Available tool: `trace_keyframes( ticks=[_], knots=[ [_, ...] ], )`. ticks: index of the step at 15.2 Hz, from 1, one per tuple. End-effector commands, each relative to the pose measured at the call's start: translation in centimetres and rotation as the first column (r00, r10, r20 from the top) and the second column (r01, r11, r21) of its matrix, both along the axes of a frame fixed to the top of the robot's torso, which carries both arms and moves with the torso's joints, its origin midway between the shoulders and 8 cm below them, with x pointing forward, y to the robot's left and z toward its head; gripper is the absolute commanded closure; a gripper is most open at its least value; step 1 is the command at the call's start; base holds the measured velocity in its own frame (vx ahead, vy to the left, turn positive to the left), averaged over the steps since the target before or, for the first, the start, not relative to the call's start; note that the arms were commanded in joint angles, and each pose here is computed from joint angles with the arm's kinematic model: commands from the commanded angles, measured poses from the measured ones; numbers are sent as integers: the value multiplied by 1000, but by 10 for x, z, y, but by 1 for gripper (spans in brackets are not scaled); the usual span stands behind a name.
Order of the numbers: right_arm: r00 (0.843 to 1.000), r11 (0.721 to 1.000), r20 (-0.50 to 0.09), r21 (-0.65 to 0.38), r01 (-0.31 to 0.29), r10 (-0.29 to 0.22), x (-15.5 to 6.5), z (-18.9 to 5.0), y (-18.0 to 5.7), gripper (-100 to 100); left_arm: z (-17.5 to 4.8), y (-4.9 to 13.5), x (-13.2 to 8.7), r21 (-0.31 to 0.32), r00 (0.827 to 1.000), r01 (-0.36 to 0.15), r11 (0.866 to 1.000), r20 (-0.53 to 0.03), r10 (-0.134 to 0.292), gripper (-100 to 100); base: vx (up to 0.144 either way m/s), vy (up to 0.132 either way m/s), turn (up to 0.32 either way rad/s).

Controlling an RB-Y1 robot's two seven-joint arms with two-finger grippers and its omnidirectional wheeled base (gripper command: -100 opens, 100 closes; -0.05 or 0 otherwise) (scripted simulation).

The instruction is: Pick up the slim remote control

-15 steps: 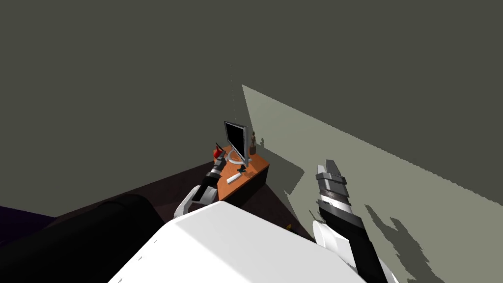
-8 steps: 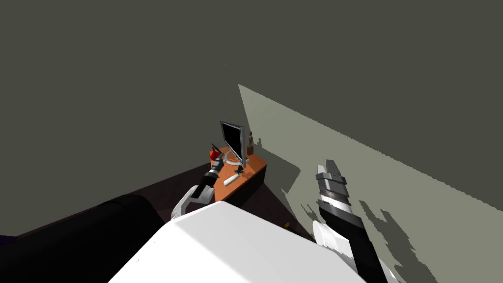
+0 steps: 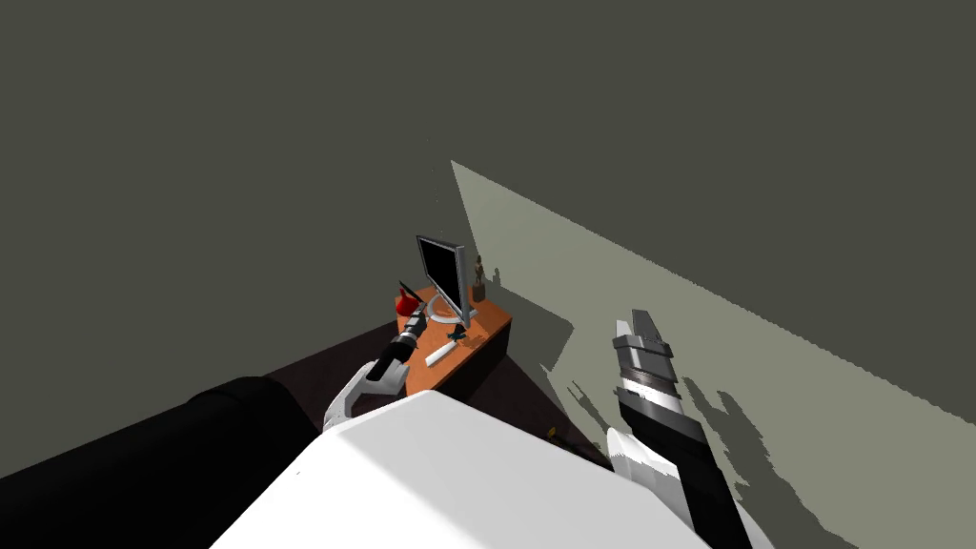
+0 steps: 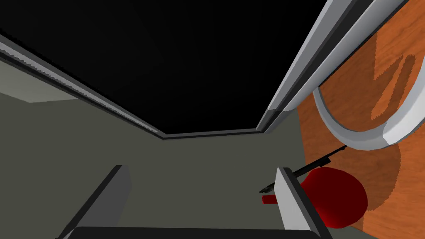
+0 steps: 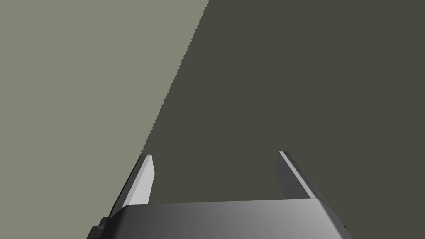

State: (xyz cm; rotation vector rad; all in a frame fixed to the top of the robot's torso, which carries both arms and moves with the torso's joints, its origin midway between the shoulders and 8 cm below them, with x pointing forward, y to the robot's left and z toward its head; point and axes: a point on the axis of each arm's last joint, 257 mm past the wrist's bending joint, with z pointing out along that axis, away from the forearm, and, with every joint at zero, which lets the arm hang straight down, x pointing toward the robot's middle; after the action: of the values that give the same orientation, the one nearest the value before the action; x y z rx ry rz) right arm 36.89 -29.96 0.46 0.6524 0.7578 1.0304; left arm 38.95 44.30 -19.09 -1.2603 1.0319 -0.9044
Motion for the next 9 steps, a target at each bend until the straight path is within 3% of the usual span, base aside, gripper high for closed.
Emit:
trace_keyframes(
  ticks=[1,2,3,5,6,9],
  knots=[
    [1000,1000,0,0,0,0,0,0,0,0,-14,15,-3,-26,998,-33,999,-45,32,-100,33,-10,-157],
    [1000,1000,0,0,0,0,0,0,0,0,-14,15,-3,-26,998,-33,999,-45,32,-100,23,-3,-72],
    [1000,1000,0,0,0,0,0,0,0,0,-29,32,-9,-53,994,-73,996,-84,69,-100,30,-8,-127],
    [1000,1000,0,0,0,0,0,0,0,0,-33,33,-10,-57,992,-79,995,-99,73,-100,31,-5,-112],
    [1000,1000,0,0,0,0,0,0,0,0,-49,51,-18,-85,984,-123,989,-139,110,-100,35,-9,-138],
    [1000,1000,0,0,0,0,0,0,0,0,-69,69,-29,-119,968,-177,977,-199,151,-100,41,-9,-189]
  ],
)
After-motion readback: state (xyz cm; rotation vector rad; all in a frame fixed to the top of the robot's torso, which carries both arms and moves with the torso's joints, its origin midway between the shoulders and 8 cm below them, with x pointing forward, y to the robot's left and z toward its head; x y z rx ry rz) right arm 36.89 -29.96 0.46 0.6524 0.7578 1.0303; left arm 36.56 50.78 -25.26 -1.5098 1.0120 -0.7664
